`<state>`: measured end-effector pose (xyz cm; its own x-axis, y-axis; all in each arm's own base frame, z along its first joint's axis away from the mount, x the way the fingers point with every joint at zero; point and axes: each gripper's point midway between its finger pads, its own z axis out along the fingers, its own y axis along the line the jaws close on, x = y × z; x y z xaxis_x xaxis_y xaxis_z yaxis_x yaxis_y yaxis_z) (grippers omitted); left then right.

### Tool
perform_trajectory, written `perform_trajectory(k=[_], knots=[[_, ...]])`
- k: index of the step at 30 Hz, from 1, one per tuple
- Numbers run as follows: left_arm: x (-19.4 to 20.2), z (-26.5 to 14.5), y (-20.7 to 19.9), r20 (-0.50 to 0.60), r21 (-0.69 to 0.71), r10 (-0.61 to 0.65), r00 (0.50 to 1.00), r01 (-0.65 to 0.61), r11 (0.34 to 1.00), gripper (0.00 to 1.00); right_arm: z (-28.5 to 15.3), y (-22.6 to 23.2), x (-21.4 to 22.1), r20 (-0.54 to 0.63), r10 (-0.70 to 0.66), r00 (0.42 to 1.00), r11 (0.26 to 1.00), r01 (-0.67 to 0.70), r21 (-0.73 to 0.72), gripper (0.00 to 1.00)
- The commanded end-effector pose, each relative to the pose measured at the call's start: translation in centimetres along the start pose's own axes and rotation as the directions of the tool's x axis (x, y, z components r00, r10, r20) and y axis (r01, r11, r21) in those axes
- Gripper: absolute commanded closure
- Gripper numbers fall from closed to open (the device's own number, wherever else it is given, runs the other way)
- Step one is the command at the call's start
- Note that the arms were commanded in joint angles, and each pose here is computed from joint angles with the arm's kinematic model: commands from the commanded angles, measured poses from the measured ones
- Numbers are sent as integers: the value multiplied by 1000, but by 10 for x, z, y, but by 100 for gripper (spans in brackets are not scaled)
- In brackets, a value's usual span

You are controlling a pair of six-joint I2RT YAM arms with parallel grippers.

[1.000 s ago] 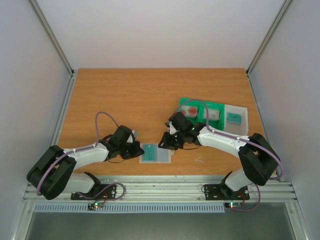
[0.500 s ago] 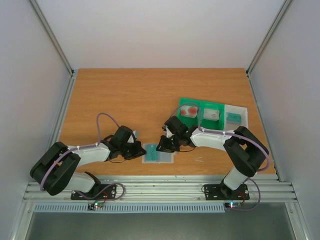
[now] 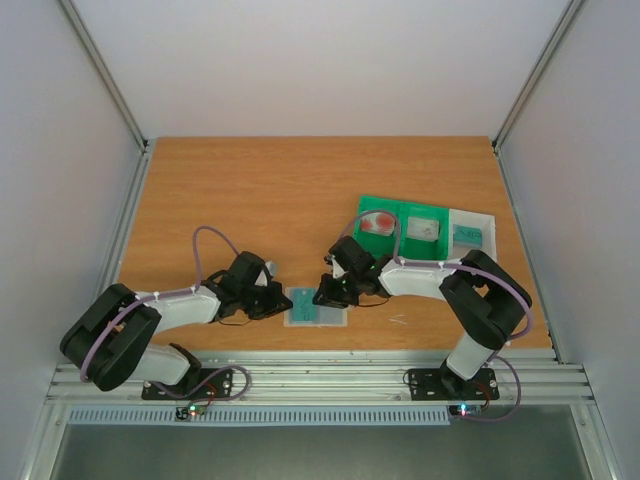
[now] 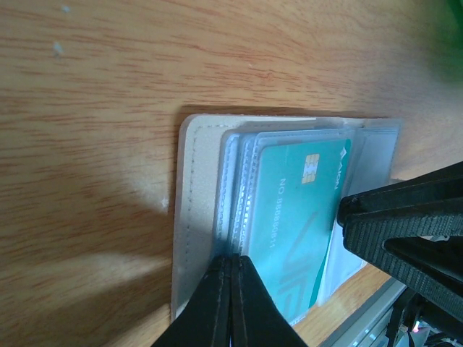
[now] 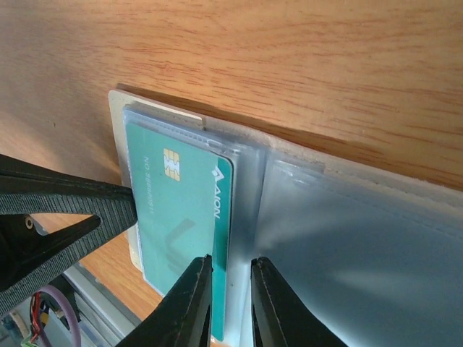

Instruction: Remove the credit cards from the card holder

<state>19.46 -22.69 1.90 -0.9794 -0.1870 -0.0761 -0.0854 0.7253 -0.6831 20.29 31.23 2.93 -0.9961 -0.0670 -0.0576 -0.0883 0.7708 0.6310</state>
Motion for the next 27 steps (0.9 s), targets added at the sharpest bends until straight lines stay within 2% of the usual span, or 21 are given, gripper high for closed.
perform_trajectory(k=[1, 16, 27], knots=[[3, 1, 12, 5, -33, -11, 1000, 11, 999, 100, 7, 1, 1, -3, 2, 1000, 1000, -2, -12, 82], [3, 1, 11, 5, -28, -11, 1000, 11, 1000, 100, 14, 2, 1, -15, 16, 1000, 999, -16, -33, 84], [3, 0, 11, 6, -34, -9, 1000, 9, 999, 100, 11, 3, 1, -5, 14, 1000, 999, -14, -39, 95]])
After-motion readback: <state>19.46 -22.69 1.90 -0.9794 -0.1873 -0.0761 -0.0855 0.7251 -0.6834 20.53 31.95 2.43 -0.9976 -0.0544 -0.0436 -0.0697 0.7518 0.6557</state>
